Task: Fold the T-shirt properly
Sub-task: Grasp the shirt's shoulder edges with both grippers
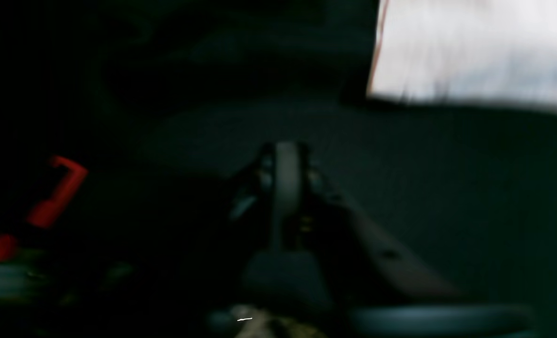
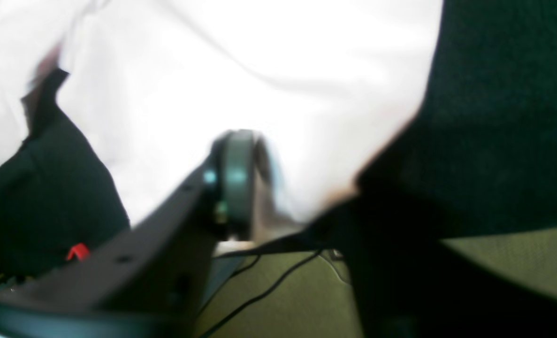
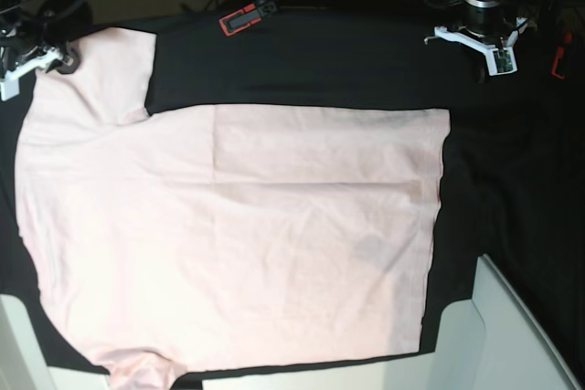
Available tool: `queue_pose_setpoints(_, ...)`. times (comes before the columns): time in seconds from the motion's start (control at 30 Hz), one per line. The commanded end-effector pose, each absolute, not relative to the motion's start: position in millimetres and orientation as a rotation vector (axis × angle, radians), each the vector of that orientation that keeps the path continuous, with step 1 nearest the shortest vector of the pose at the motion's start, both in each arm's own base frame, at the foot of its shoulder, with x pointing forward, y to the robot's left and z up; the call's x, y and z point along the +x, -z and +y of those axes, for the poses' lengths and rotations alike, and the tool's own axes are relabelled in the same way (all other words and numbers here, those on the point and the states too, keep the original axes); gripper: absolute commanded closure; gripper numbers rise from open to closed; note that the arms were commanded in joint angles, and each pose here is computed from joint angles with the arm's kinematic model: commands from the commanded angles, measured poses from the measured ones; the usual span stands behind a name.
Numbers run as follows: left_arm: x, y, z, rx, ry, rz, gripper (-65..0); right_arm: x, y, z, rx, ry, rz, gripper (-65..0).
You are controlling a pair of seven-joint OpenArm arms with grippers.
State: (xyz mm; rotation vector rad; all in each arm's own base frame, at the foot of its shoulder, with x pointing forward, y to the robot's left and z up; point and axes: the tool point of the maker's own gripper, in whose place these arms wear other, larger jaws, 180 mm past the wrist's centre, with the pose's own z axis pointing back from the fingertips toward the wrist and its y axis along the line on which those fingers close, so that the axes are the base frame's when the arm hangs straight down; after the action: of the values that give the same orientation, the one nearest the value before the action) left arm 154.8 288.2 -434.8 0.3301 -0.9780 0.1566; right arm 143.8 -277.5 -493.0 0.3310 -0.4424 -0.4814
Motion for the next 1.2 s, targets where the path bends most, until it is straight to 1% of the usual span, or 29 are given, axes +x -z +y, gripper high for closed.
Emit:
queue_pose_setpoints(0.0,154.3,427.1,296.9,0.338,-0.179,-1.002,-16.5,149.4,485.9,-285.3,0.320,0.470,-0.473,-6.2)
queue_pose_setpoints(0.03,154.3,427.7,300.5,0.323,-0.204,-0.991,-22.0,149.2,486.0,-285.2,0.320,0.470,-0.471,0.0)
queue_pose_setpoints(0.07,154.1,431.3,302.1,0.300,-0.231,-0.965,-27.0,149.2,485.8,-285.9,0.319,0.469,-0.472,0.0)
queue_pose_setpoints(0.1,155.0,433.1,305.0,0.288,-0.250,-0.948,-29.7,149.2,485.8,-285.9,0.319,0.469,-0.472,-1.0)
queue_pose_setpoints(0.13,157.4,435.7,305.9,0.270,-0.274,-0.933,-31.2,149.2,486.0,-285.2,0.320,0.470,-0.471,-0.7)
queue_pose_setpoints(0.23,164.6,437.3,307.2,0.237,-0.330,-0.924,-31.7,148.7,486.8,-283.9,0.321,0.470,-0.468,0.0)
queue_pose_setpoints(0.37,180.7,430.6,304.0,0.217,-0.337,-0.960,-31.9,148.7,486.8,-283.9,0.321,0.470,-0.468,0.0)
queue_pose_setpoints(0.5,207.6,426.4,286.8,0.102,-0.328,-1.016,-31.9,148.7,486.8,-283.9,0.321,0.470,-0.468,0.0)
queue_pose_setpoints(0.57,215.4,429.5,286.0,0.077,-0.349,-1.023,-31.9,148.7,486.8,-283.9,0.321,0.470,-0.468,0.0)
queue_pose_setpoints(0.7,224.5,444.9,287.2,0.063,-0.387,-1.001,-31.9,148.7,486.8,-283.9,0.321,0.470,-0.468,0.0)
queue_pose_setpoints(0.77,227.1,453.6,276.9,0.040,-0.374,-0.981,-31.9,148.7,486.8,-283.9,0.321,0.470,-0.468,0.0)
queue_pose_setpoints(0.87,225.9,459.8,268.4,0.023,-0.360,-0.963,-31.9,148.7,486.8,-283.9,0.321,0.470,-0.468,0.0)
queue_pose_setpoints(1.17,220.7,482.3,264.5,0.012,-0.400,-0.909,-31.9,148.7,486.8,-283.9,0.321,0.470,-0.468,0.0)
